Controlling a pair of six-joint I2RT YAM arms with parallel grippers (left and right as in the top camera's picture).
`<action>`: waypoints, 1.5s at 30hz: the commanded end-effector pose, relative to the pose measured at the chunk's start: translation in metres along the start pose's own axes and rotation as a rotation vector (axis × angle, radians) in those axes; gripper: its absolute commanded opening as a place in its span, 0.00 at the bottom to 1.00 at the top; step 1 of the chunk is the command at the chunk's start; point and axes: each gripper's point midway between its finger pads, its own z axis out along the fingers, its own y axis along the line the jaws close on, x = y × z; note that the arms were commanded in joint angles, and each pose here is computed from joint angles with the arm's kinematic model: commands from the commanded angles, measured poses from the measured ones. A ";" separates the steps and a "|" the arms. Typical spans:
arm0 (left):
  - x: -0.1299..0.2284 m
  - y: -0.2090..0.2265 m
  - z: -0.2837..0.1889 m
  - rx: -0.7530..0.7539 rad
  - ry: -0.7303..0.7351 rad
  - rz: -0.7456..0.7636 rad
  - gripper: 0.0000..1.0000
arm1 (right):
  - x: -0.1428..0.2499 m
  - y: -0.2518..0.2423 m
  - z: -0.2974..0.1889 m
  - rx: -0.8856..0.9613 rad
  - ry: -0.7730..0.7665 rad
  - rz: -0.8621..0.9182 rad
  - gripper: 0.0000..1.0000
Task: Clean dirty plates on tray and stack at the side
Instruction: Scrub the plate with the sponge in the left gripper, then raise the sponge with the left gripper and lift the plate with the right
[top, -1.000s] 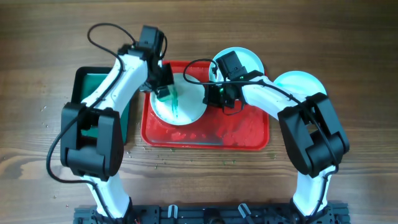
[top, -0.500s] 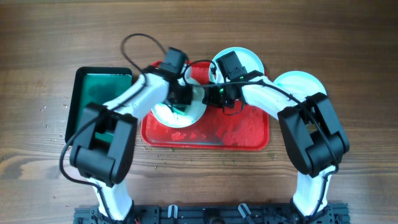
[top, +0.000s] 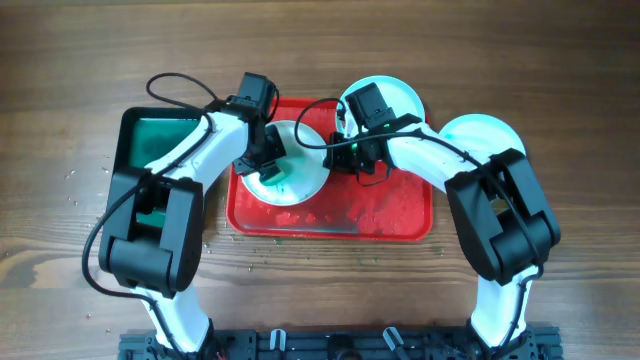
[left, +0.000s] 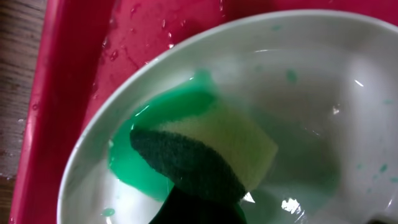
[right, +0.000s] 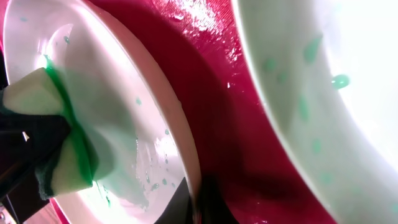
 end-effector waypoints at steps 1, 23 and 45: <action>0.059 -0.031 0.008 0.218 0.241 0.283 0.04 | 0.003 -0.003 0.007 -0.007 0.025 0.004 0.04; 0.002 0.012 0.017 -0.099 -0.033 0.230 0.04 | 0.002 -0.002 0.007 -0.008 0.023 0.001 0.04; -0.077 0.047 -0.031 -0.318 -0.335 0.076 0.04 | 0.001 -0.005 0.007 0.010 0.015 0.019 0.04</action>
